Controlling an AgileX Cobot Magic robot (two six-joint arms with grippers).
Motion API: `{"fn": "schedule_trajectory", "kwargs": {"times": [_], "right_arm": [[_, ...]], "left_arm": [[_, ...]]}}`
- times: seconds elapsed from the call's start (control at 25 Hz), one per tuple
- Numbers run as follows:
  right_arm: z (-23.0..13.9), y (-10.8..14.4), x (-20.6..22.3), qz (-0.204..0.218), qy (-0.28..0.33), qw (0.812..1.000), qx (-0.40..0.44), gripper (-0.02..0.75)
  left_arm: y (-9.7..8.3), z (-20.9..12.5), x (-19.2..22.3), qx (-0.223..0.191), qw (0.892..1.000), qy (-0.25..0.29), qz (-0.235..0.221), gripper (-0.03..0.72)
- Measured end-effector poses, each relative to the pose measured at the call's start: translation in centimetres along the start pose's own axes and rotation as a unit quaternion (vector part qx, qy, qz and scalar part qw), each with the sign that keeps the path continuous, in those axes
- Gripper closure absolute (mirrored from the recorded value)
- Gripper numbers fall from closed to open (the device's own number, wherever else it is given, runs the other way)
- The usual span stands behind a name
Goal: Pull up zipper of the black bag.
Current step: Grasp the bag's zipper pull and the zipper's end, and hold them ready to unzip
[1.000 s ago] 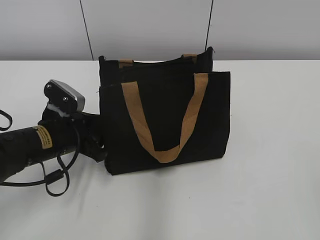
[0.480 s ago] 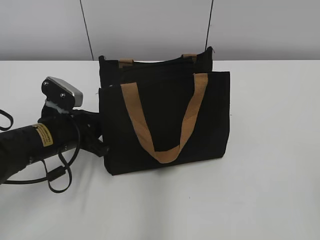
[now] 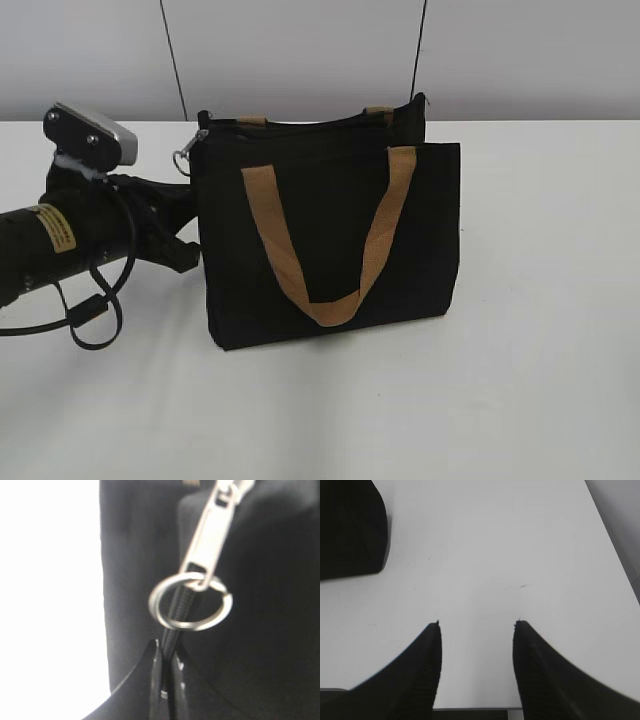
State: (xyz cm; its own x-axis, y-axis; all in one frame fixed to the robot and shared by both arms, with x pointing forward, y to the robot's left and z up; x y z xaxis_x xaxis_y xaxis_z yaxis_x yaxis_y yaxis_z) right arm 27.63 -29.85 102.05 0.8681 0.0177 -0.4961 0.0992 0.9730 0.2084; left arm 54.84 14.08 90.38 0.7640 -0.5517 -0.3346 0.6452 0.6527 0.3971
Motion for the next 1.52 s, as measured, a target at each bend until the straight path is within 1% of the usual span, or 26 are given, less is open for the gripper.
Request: {"fn": "schedule_trajectory", "kwargs": {"times": [0.4,0.56,0.84,1.04,1.12,1.24,1.32,1.52], "right_arm": [[0.0,0.0,0.0,0.000,0.000,1.000,0.000,0.371],[0.0,0.0,0.0,0.000,0.000,1.000,0.000,0.372],[0.0,0.0,0.0,0.000,0.000,1.000,0.000,0.372],[0.0,0.3,0.2,0.009,0.008,1.000,-0.009,0.372],[0.2,1.1,0.7,0.028,0.032,0.999,-0.029,0.372],[1.0,2.7,1.8,0.074,0.059,0.993,-0.069,0.372],[1.7,4.0,2.9,0.114,0.073,0.986,-0.094,0.372],[3.6,6.5,6.0,0.186,0.103,0.968,-0.130,0.372]], "left_arm": [[1.9,4.4,-2.6,0.022,0.998,-0.045,0.032,0.695],[2.3,5.7,-3.5,0.032,0.997,-0.065,0.038,0.695],[2.5,6.6,-4.2,0.038,0.996,-0.077,0.040,0.695],[2.5,6.6,-4.2,0.022,0.996,-0.075,0.037,0.695],[2.5,6.6,-4.2,0.020,0.996,-0.075,0.037,0.695],[2.5,6.7,-4.3,0.017,0.996,-0.076,0.038,0.695],[2.6,6.9,-4.4,0.016,0.996,-0.078,0.039,0.695],[2.6,6.9,-4.4,0.003,0.996,-0.079,0.038,0.695]]}}
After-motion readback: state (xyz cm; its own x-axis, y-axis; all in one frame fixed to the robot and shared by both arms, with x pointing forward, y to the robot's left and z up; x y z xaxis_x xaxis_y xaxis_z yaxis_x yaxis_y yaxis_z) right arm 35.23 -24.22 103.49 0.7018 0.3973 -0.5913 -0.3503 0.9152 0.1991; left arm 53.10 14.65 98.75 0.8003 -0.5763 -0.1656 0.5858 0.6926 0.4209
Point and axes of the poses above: a point on each arm's last joint axis where the gripper is mounted, x pointing out along that axis toward the gripper, y along the wrist's bending axis when the last joint is at zero, z = x × y, the point moved 5 cm from there along x, pointing out along that axis toward the gripper, and after that the axes turned 15 degrees about x, right-handed, at the moved point
